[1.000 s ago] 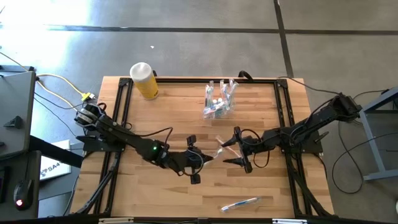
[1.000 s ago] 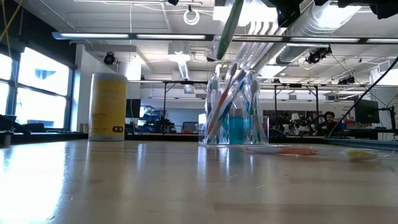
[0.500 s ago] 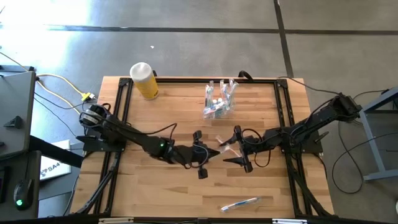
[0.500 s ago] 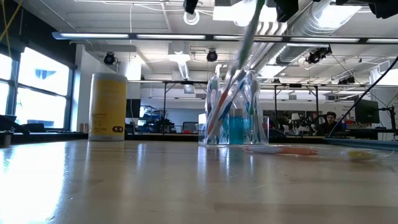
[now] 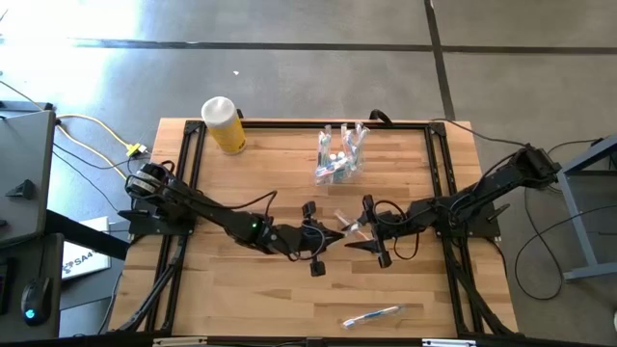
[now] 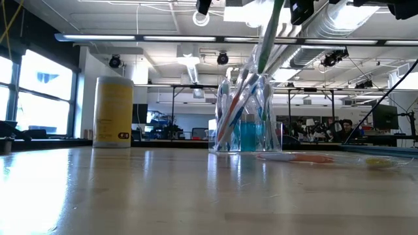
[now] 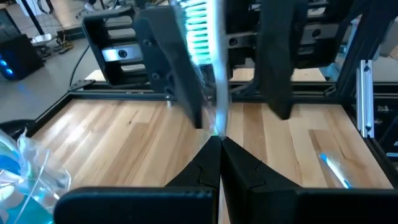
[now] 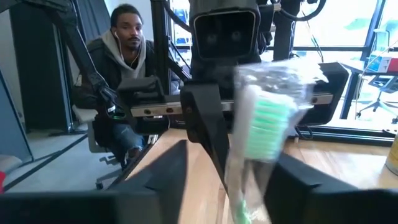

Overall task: Pick & Place toothbrushing station
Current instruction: Put the green toothbrush into the transparent organizer

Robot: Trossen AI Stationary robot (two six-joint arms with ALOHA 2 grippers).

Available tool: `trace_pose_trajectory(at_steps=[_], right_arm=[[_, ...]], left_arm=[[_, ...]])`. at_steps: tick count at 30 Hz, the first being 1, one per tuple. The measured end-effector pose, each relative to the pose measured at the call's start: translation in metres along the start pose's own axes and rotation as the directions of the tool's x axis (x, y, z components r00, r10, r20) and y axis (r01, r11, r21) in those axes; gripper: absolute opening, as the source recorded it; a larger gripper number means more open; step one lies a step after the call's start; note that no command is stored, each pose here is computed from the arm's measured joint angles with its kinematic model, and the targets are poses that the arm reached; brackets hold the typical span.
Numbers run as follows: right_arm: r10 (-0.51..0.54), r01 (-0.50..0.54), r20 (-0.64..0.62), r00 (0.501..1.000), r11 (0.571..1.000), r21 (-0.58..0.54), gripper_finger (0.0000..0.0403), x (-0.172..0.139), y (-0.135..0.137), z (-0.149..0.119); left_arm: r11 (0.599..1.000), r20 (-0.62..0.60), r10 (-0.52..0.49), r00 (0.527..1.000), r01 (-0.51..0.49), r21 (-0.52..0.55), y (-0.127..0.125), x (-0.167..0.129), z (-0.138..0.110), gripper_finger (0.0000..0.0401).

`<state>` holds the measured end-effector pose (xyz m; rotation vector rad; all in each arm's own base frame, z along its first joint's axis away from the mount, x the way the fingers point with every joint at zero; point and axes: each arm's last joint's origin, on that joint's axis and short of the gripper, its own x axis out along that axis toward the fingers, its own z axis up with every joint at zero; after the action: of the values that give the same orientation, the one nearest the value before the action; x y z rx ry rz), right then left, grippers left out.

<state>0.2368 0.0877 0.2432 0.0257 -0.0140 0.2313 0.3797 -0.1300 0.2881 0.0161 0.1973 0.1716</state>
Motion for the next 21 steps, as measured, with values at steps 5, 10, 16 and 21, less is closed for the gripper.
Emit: trace_pose_trajectory(at_steps=[5, 10, 16, 21], right_arm=[[-0.001, 0.001, 0.000, 1.000, 1.000, -0.015, 0.0073, 0.0000, -0.0001, 0.0000], [-0.001, 0.001, -0.001, 1.000, 1.000, -0.027, 0.0013, 0.0000, -0.0001, -0.0001], [0.002, -0.003, -0.012, 1.000, 1.000, -0.024, 0.0011, 0.0000, 0.0001, -0.0012], [-0.003, 0.004, -0.061, 0.998, 1.000, 0.008, 0.0010, -0.0002, -0.0002, -0.0058]], left_arm=[[1.000, -0.003, 0.000, 1.000, 0.000, 0.001, 0.0000, 0.0000, -0.0003, 0.0000], [1.000, -0.004, -0.003, 1.000, 0.003, 0.006, -0.0001, 0.0000, -0.0005, 0.0000], [0.997, -0.004, -0.074, 0.997, 0.074, 0.006, -0.0021, -0.0001, -0.0002, 0.0018], [0.997, -0.008, -0.083, 0.997, 0.083, 0.006, -0.0025, -0.0002, -0.0008, 0.0076]])
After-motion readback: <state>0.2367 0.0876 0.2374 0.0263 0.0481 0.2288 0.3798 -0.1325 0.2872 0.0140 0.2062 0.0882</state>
